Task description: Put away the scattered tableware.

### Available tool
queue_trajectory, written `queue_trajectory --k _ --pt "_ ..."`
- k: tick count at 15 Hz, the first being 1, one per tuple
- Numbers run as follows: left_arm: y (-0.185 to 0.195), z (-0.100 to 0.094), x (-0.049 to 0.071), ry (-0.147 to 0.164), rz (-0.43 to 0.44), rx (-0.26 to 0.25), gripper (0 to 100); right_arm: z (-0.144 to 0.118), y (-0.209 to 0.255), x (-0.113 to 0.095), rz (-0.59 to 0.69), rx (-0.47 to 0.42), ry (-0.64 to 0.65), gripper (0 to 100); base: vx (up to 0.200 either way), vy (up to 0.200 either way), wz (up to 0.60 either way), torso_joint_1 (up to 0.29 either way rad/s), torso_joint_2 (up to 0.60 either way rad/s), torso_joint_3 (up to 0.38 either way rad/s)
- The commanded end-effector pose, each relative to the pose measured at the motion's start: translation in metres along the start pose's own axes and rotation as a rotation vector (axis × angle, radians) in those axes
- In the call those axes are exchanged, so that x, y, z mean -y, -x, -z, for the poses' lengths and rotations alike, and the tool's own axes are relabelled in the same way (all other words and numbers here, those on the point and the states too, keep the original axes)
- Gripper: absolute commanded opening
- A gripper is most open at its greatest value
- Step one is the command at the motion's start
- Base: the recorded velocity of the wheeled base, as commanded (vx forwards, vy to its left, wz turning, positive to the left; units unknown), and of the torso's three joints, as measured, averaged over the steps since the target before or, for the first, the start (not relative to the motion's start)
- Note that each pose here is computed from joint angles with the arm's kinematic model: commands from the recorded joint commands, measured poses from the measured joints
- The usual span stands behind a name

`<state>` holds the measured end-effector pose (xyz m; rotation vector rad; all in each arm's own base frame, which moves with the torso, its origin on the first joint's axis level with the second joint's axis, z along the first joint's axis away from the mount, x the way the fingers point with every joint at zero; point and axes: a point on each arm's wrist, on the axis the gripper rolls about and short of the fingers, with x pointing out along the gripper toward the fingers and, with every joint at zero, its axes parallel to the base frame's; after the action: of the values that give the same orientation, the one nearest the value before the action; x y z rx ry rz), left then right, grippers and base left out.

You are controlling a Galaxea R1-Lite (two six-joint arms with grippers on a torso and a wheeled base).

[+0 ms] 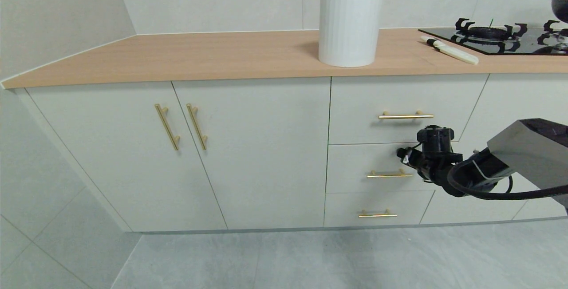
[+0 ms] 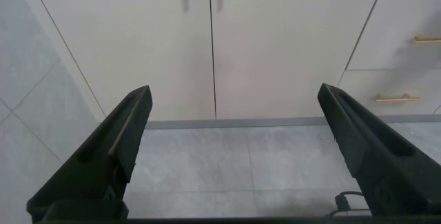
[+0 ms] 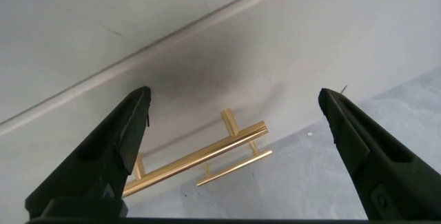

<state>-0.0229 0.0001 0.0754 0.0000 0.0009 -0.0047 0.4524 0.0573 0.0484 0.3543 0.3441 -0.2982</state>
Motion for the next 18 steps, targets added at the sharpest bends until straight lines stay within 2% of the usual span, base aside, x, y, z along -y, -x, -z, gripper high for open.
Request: queue_trajectory --k 1,7,10,11,14,16,18 --pt "0.000 0.000 0.000 0.000 0.000 -0.001 100 0.004 -0.007 0.000 0.001 0.006 -0.007 100 0.000 0.000 0.00 0.000 0.00 0.000" --pt "0.000 0.000 0.000 0.000 0.000 -0.001 100 -0.006 0.009 0.003 0.002 0.001 -0.009 100 0.000 0.000 0.00 0.000 0.00 0.000" --pt "0.000 0.000 0.000 0.000 0.000 -0.001 100 -0.028 0.056 0.005 -0.051 -0.020 0.018 100 0.000 0.000 0.00 0.000 0.00 0.000" --pt "0.000 0.000 0.000 0.000 0.000 -0.001 100 -0.036 0.085 0.008 -0.083 -0.039 0.051 100 0.000 0.000 0.00 0.000 0.00 0.000" --pt "0.000 0.000 0.000 0.000 0.000 -0.001 100 -0.057 0.149 0.015 -0.136 -0.025 0.098 100 0.000 0.000 0.00 0.000 0.00 0.000" --pt "0.000 0.000 0.000 0.000 0.000 -0.001 100 -0.061 0.190 0.025 -0.164 -0.004 0.106 100 0.000 0.000 0.00 0.000 0.00 0.000" --pt "0.000 0.000 0.000 0.000 0.000 -0.001 100 -0.065 0.256 0.051 -0.207 0.072 0.154 100 0.000 0.000 0.00 0.000 0.00 0.000"
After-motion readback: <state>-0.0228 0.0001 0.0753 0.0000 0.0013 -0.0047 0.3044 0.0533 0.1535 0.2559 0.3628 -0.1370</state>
